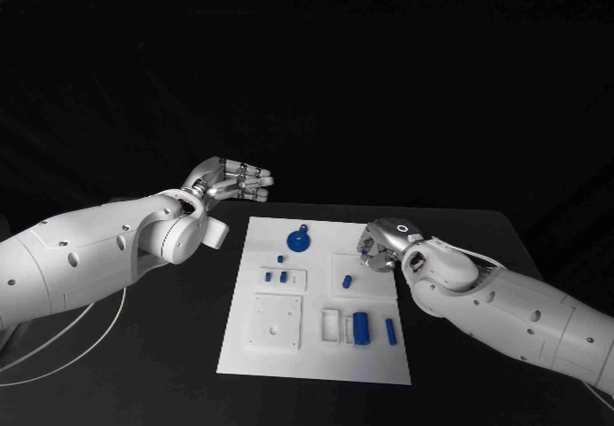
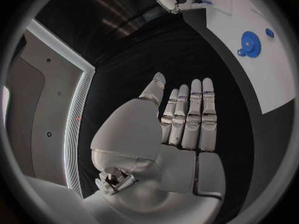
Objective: Assemble the parts on the task board
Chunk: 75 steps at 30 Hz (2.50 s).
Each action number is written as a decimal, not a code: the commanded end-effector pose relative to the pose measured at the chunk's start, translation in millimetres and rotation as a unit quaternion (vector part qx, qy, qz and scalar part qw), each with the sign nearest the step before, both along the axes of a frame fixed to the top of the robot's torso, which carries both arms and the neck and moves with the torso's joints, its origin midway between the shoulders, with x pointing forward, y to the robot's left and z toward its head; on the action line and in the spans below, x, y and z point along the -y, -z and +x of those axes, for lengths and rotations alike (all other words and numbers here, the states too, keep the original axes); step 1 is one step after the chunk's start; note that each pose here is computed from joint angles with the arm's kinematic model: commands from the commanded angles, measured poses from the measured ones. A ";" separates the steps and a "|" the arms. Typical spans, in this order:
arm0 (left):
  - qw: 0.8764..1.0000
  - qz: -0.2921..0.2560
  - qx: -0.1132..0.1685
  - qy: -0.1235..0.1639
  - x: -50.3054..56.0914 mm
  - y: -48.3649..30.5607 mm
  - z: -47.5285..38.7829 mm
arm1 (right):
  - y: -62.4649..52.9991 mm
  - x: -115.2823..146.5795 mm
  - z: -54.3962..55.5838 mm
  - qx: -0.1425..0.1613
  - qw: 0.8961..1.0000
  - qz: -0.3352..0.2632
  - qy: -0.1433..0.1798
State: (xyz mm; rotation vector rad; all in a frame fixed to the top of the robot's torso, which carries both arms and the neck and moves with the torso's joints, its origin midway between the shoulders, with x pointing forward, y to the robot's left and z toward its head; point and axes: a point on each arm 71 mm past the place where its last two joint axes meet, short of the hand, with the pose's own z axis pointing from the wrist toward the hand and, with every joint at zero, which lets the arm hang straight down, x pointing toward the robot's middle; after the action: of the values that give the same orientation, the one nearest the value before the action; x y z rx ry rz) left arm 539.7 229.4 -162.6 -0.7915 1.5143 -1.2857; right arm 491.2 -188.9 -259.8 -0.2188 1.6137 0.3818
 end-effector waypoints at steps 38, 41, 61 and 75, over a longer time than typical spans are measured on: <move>1.000 -0.008 -0.021 -0.001 15.2 8.8 8.1 | 2.6 -128.8 -69.5 -0.012 0.981 0.098 -0.165; 1.000 -0.008 -0.022 0.001 16.8 9.1 7.8 | 11.5 -134.1 -71.2 -0.020 0.981 0.090 -0.169; 1.000 -0.012 -0.024 0.013 22.7 9.2 6.2 | 33.2 -140.4 -76.4 -0.040 0.981 0.088 -0.168; 1.000 -0.012 -0.025 0.013 21.8 9.3 6.4 | 36.7 -136.8 -78.9 -0.050 0.982 0.078 -0.166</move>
State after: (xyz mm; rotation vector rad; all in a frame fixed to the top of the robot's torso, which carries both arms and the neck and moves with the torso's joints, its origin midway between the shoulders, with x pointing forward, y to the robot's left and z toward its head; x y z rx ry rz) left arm 546.6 209.6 -172.4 -0.8281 1.5499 -1.2948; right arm 413.3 -52.3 -295.1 -0.3335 1.6273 0.7917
